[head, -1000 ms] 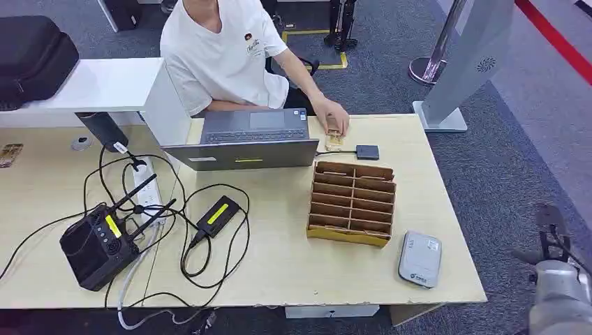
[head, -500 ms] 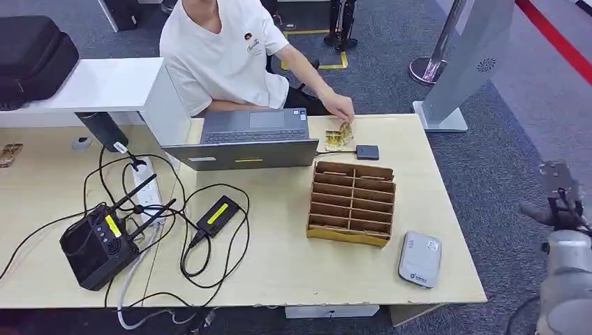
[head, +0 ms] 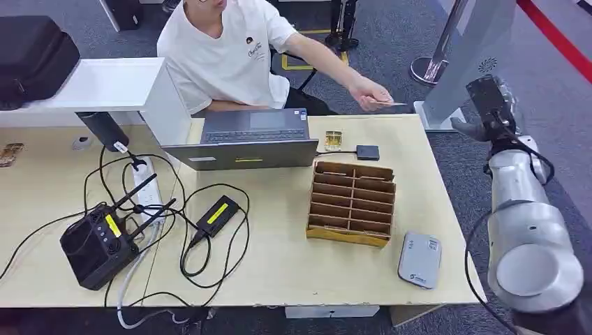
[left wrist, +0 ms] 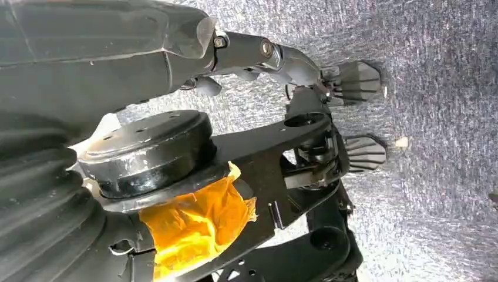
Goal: Pass the card to the sensor for recognition and then transmit it.
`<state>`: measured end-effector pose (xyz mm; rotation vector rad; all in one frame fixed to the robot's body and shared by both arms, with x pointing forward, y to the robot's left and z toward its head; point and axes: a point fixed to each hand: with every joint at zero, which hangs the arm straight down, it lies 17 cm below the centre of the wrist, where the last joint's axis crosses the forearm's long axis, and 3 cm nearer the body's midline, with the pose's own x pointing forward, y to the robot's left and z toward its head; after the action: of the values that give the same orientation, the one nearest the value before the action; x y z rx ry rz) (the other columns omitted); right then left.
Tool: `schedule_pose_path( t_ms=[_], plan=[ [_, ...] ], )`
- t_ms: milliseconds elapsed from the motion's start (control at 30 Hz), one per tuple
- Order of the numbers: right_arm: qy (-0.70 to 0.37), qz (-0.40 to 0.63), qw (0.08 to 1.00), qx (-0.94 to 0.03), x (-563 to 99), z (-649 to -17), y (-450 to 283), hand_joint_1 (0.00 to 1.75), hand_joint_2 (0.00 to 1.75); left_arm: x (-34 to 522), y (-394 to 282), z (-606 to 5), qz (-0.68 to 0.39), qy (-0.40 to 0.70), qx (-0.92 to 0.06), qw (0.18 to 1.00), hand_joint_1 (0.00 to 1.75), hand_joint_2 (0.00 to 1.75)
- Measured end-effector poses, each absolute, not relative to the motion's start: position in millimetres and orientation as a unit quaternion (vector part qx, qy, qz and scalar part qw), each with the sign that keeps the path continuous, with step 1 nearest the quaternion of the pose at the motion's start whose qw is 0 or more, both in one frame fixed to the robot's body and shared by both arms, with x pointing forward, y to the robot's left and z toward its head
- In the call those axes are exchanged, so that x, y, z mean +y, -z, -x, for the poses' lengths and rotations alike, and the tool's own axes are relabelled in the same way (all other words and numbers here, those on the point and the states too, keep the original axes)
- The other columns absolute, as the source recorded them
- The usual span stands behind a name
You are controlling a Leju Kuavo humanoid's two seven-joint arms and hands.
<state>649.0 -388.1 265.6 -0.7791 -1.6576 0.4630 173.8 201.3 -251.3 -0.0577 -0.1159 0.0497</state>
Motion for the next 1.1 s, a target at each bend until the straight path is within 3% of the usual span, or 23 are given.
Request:
schedule_pose_path(
  t_ms=[467,500,533,1100],
  plan=[
    [-0.262,0.222,0.51,-0.789,-232,-652,-318,0.0,1.75,195,249,-181,0.025,-0.006,-0.065,0.998,0.0,1.75],
    [-0.269,0.218,0.506,-0.79,-221,-651,-318,0.54,1.75,194,249,-181,0.026,-0.006,-0.065,0.998,0.0,1.75],
    [-0.275,0.215,0.503,-0.791,-215,-649,-317,1.75,1.75,193,248,-181,0.026,-0.006,-0.065,0.998,0.0,1.75],
    [-0.26,0.173,0.503,-0.806,-202,-631,-301,1.75,1.75,194,243,-207,0.017,-0.001,-0.151,0.988,0.0,1.75]
  ],
)
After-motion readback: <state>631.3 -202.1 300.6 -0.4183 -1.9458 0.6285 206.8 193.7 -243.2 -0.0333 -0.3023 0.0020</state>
